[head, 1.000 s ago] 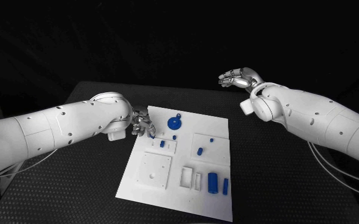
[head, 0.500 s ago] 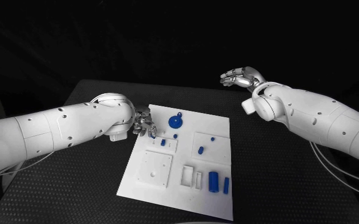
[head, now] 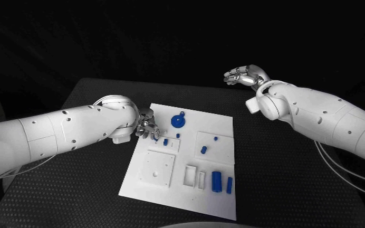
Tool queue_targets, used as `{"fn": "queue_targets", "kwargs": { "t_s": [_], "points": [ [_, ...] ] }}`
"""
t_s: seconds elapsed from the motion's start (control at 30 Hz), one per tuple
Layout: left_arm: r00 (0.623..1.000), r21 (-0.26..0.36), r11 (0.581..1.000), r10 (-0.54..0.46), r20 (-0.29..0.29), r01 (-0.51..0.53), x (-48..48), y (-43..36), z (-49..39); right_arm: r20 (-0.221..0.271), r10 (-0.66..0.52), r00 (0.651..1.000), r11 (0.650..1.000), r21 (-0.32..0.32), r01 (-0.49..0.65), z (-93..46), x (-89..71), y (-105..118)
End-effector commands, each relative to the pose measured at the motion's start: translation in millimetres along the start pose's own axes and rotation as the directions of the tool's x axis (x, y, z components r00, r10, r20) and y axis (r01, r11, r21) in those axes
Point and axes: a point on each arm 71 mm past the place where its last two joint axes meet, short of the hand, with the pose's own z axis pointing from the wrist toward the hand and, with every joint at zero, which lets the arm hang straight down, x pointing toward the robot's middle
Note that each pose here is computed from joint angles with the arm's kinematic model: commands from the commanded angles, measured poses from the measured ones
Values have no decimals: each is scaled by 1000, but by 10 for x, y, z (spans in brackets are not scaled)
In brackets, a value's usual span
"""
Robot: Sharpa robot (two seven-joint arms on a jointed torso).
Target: Assemble the parts on the task board
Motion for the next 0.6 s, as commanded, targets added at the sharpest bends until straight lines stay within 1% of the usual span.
{"fn": "queue_targets", "kwargs": {
  "t_s": [0.03,0.23,0.6],
  "points": [
    [1000,-10,1000,7,-8,-7,43,15,11,-6,2,1000,1000,-8,-2,-4,2,4],
    [1000,-12,1000,8,-16,-9,77,25,17,-5,1,1000,1000,-8,-2,-5,-1,2],
    [1000,-22,1000,12,-17,-13,83,55,29,-6,2,1000,1000,-7,-2,-10,-2,-5]
  ]
}}
